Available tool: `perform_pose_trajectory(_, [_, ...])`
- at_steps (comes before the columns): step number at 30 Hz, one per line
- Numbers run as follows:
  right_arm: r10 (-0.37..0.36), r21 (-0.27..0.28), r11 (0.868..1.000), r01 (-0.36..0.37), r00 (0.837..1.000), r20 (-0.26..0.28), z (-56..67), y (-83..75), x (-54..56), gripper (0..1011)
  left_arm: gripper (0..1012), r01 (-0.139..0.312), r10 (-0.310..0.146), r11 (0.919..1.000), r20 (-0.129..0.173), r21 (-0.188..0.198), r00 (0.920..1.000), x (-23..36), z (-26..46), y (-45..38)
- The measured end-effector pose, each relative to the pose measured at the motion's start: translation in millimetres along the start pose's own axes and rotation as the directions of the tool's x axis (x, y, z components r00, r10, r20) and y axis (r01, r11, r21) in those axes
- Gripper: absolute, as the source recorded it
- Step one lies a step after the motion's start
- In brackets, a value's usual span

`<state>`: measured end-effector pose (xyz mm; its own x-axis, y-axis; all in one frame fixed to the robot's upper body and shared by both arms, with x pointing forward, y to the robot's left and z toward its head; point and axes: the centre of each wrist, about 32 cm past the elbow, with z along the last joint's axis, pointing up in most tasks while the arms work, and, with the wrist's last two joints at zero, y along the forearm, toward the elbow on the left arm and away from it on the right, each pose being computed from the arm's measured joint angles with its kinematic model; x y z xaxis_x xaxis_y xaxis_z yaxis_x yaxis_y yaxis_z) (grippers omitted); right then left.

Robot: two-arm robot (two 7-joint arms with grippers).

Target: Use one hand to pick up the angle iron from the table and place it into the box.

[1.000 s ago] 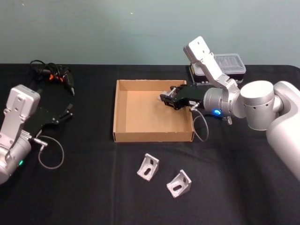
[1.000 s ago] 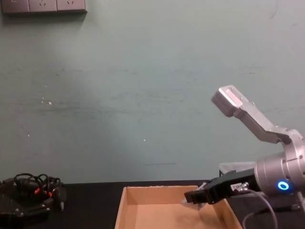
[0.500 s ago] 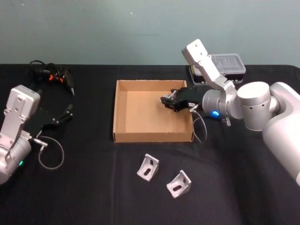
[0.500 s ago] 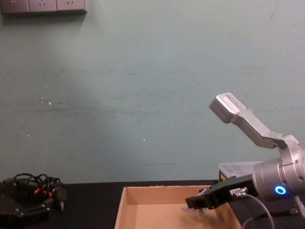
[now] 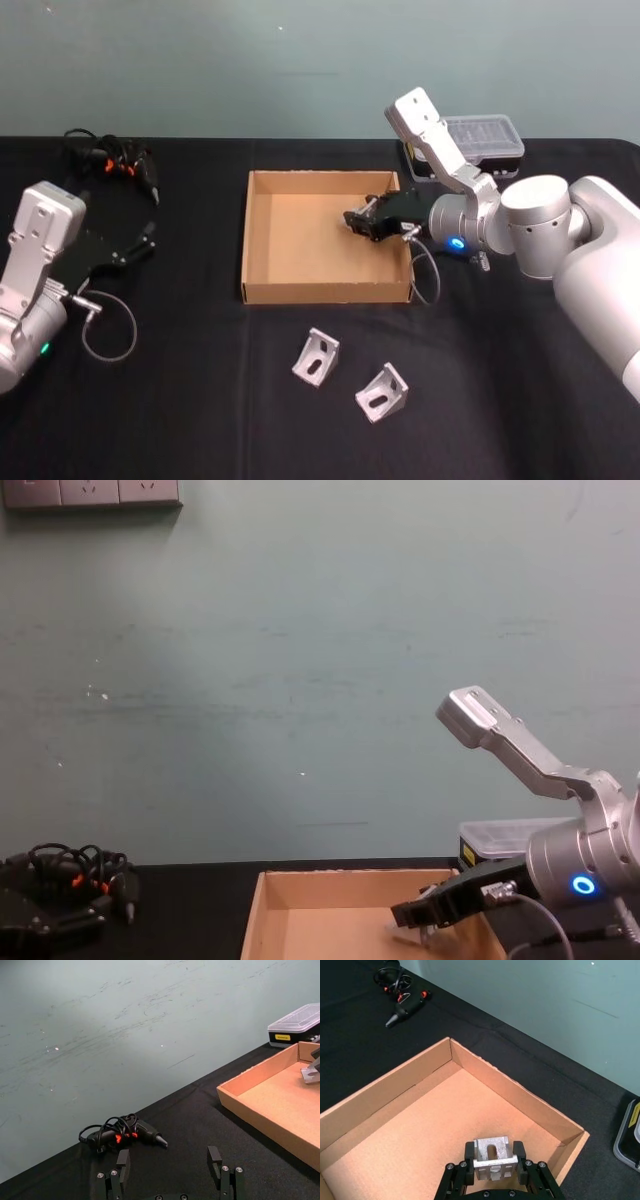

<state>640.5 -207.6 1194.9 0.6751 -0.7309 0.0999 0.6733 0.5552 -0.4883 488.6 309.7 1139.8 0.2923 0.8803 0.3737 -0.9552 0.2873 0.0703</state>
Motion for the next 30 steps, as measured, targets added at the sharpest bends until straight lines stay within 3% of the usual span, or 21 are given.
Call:
perform_pose_trajectory(20, [0.006, -0.007, 1.000, -0.006, 1.000, -0.006, -1.3, 0.7, 0.4, 456, 1011, 0.000, 0.000, 1.0000, 0.000, 0.000, 1.0000, 0.0, 0.0, 0.0])
perform_pose_trajectory(30, [0.006, -0.008, 1.000, -0.006, 1.000, -0.006, -1.3, 0.8, 0.2, 756, 1011, 0.000, 0.000, 1.0000, 0.000, 0.000, 1.0000, 0.0, 0.0, 0.0])
